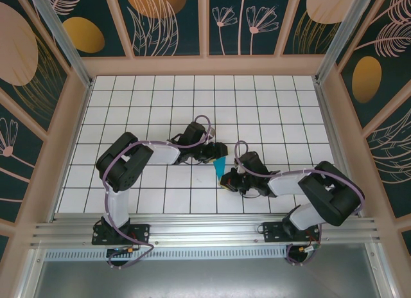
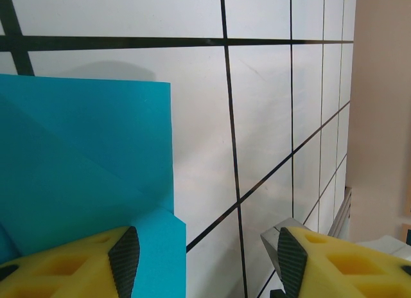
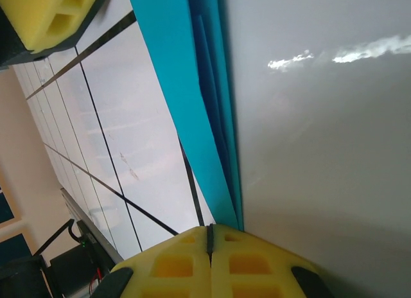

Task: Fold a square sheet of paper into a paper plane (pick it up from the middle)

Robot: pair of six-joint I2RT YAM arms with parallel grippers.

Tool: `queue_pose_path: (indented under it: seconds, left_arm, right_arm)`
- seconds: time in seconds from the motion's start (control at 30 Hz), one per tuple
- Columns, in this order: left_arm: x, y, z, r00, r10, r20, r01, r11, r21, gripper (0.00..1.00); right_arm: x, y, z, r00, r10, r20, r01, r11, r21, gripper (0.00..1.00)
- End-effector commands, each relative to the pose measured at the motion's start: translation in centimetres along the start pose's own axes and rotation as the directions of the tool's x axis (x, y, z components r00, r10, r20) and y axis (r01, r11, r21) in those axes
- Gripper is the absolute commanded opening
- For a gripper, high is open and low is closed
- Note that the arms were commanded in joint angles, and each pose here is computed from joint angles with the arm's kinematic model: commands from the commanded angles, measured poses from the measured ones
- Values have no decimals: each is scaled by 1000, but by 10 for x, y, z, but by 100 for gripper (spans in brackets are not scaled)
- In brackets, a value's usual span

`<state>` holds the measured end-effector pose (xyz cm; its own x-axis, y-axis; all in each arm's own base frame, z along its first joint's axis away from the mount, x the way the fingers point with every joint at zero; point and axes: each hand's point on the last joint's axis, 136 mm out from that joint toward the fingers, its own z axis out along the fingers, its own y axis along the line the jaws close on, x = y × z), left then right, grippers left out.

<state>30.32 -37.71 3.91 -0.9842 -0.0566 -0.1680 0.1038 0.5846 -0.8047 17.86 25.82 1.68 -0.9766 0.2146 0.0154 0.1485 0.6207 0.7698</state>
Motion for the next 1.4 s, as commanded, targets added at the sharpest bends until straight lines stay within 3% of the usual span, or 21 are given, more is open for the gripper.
queue_pose_path:
  seconds: [0.0,0.17,0.27,0.4,0.6,0.77,0.93,1.23,1.37]
  left_arm:
    - [13,61,12,999,-40,-8,38,982,-185,62]
    - [13,62,12,999,-40,-10,37,982,-188,61]
    - [13,62,13,999,-41,-12,38,982,-187,61]
    - [12,61,13,999,-41,-9,38,982,-184,61]
    - [12,59,12,999,-38,-8,36,982,-183,61]
    - [12,61,12,999,-40,-8,38,982,-185,61]
    - [12,60,12,999,-39,-11,37,983,-182,61]
    - [13,59,12,999,-38,-11,36,983,-182,61]
    - [12,59,12,999,-37,-12,35,983,-181,61]
  right_arm:
    - [31,-37,-2,993,66,-94,-54,991,118,5]
    - [42,-53,-1,987,97,-128,-77,986,151,4]
    - [42,-74,-3,988,112,-108,-79,958,274,2]
    - [42,-79,-5,989,113,-98,-78,949,305,0]
    - [39,-47,-8,994,53,-97,-31,977,209,0]
    - [46,-52,-7,991,60,-121,-36,981,192,0]
    - [38,-65,-8,994,69,-85,-40,953,301,0]
    - [-10,31,-25,991,-90,97,91,996,0,0]
    - [-24,46,-19,988,-95,123,100,994,-39,0]
